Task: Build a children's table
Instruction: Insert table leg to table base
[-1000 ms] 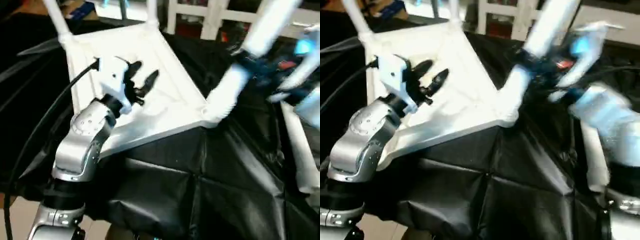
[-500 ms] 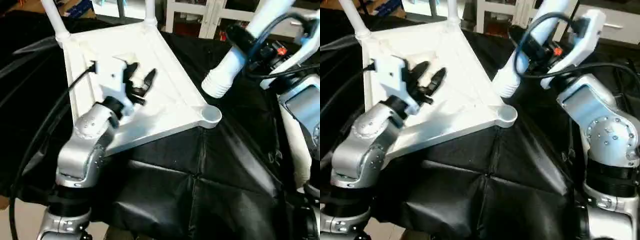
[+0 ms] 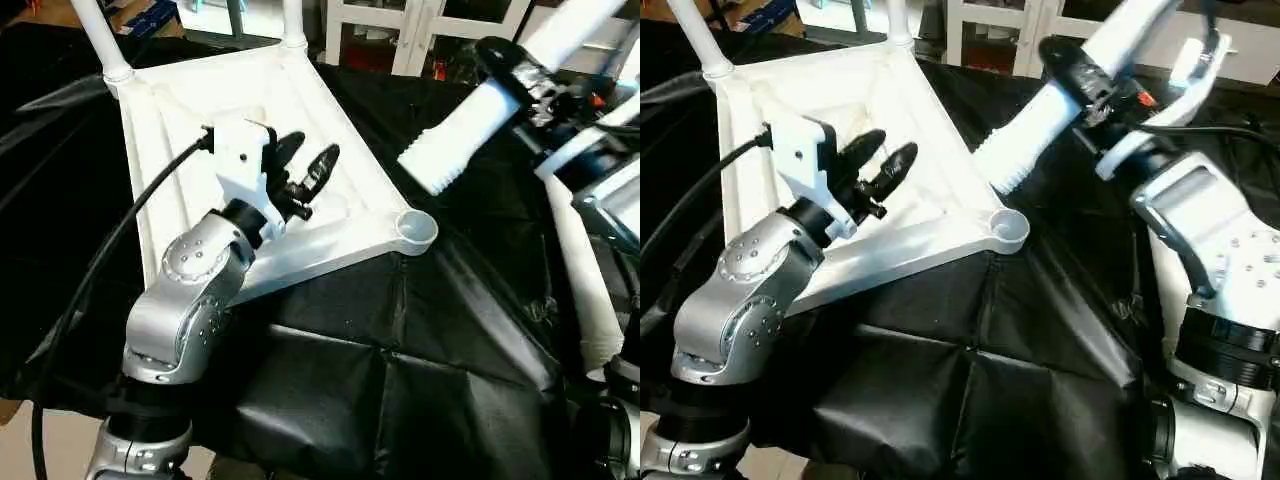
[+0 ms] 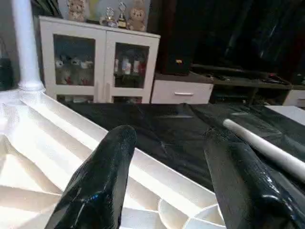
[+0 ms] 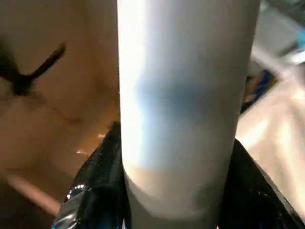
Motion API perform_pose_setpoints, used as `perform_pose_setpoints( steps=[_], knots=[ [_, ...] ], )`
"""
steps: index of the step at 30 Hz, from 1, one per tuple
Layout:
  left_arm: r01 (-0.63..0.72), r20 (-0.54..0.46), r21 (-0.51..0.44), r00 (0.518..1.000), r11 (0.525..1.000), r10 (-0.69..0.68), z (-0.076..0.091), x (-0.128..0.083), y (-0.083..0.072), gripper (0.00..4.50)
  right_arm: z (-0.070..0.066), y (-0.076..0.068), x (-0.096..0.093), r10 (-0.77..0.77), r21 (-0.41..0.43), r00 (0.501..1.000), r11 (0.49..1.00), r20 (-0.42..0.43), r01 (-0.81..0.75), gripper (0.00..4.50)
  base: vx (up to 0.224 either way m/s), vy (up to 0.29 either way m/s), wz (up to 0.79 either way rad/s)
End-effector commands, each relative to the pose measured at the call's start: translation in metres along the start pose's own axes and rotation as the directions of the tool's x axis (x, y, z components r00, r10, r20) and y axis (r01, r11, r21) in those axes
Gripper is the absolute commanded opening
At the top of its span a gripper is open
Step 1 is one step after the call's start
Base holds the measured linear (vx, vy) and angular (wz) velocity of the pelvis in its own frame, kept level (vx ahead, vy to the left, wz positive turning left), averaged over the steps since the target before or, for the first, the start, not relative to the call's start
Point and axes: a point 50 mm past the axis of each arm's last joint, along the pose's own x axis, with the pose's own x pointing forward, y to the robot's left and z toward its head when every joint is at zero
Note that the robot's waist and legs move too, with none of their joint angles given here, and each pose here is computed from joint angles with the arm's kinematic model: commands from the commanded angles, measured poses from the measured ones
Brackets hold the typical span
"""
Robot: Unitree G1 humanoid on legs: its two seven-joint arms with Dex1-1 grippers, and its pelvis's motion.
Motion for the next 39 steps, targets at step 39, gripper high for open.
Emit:
perform_pose_setpoints(
  steps=[39],
  knots=[
    [0.446,-0.354,0.114,0.853,0.888,-0.383,-0.069,-0.039,-0.017,3.67,-0.034,-0.030,-0.016,-0.103,-0.874,0.993,0.475,0.064,0.105,1.80,0.000,0.000,0.00]
  ],
)
